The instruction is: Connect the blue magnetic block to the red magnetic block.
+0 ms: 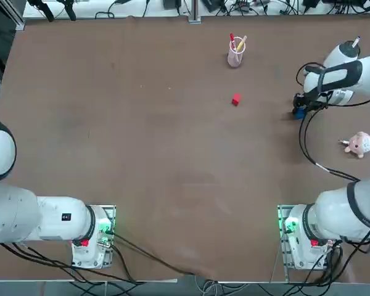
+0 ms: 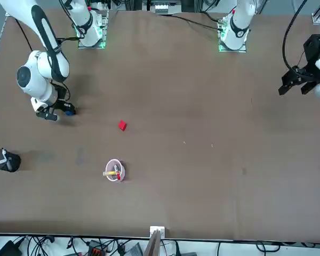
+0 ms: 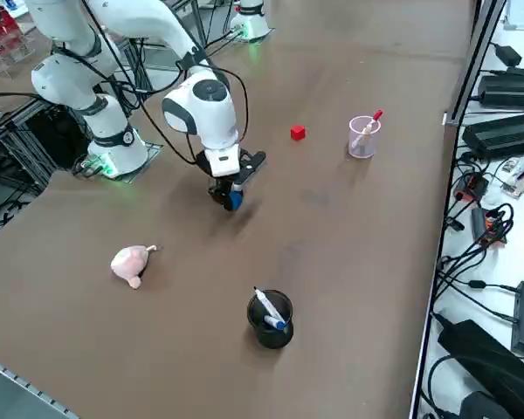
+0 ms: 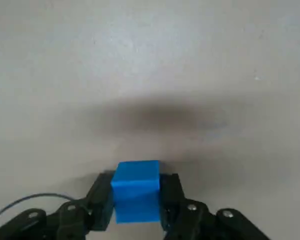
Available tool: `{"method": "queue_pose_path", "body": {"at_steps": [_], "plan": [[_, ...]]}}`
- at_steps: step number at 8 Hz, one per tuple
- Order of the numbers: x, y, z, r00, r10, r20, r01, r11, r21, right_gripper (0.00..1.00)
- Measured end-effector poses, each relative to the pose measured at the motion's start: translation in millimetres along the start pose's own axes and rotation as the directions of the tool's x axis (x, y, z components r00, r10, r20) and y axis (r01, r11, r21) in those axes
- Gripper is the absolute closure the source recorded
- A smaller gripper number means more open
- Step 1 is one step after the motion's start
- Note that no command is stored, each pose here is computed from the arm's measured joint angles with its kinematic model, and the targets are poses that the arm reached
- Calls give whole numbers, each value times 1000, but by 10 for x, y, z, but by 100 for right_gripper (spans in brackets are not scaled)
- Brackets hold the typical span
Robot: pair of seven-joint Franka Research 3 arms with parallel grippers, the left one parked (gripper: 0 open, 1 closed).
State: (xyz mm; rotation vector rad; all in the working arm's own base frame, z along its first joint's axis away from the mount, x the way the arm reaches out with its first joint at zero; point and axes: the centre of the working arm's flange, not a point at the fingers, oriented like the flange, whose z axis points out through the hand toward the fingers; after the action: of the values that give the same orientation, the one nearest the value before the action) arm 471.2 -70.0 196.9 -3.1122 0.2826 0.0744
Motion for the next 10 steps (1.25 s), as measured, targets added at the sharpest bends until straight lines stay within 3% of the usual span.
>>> {"method": "queue_pose_path", "body": {"at_steps": [4,10], "plan": [[233,-161,-210,998,-30,-57,30,1000,5,52],[486,-482,-220,994,-85,-62,85,996,6,52]]}}
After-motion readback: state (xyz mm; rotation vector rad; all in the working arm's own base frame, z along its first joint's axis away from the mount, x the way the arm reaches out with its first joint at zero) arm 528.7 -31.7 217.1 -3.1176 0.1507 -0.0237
